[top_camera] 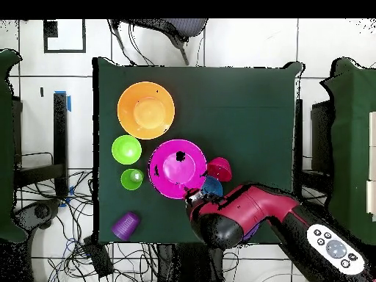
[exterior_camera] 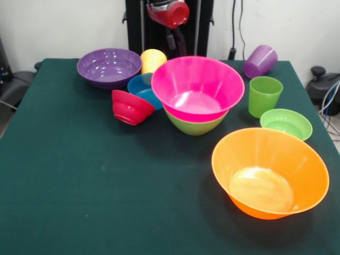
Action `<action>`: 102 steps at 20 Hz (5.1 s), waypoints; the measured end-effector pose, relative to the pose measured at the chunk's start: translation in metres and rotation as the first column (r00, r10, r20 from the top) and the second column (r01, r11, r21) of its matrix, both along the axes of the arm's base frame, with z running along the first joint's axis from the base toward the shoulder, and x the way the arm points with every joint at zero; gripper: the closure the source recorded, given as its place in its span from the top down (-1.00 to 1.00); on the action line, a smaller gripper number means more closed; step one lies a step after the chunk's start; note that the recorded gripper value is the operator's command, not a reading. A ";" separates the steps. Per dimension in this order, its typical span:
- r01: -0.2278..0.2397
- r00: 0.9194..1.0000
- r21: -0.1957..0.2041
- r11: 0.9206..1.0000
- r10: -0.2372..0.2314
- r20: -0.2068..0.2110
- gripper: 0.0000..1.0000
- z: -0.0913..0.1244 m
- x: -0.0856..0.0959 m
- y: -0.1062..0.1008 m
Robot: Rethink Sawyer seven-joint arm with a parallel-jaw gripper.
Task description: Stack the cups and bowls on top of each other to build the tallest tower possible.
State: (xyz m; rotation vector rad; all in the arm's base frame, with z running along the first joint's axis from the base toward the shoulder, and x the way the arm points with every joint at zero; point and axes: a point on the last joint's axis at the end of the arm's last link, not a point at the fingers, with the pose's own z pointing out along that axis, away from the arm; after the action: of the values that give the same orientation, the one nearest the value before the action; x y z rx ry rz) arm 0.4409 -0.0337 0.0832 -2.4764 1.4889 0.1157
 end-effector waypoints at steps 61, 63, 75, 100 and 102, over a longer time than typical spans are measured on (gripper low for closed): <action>0.122 0.988 -0.319 0.940 -0.144 -0.047 1.00 0.026 0.023 -0.105; 0.121 0.989 -0.314 0.942 -0.142 -0.044 1.00 0.023 0.023 -0.105; 0.072 0.997 -0.301 0.951 -0.075 0.000 1.00 -0.019 0.008 -0.123; 0.104 0.991 -0.269 0.957 -0.123 -0.057 1.00 -0.051 -0.025 -0.139; 0.126 0.987 -0.253 0.959 -0.145 -0.061 1.00 -0.048 -0.023 -0.138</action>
State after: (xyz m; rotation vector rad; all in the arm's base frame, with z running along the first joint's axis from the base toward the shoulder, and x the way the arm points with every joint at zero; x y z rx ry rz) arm 0.4179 -0.1713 0.0351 -2.5748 1.8018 0.0017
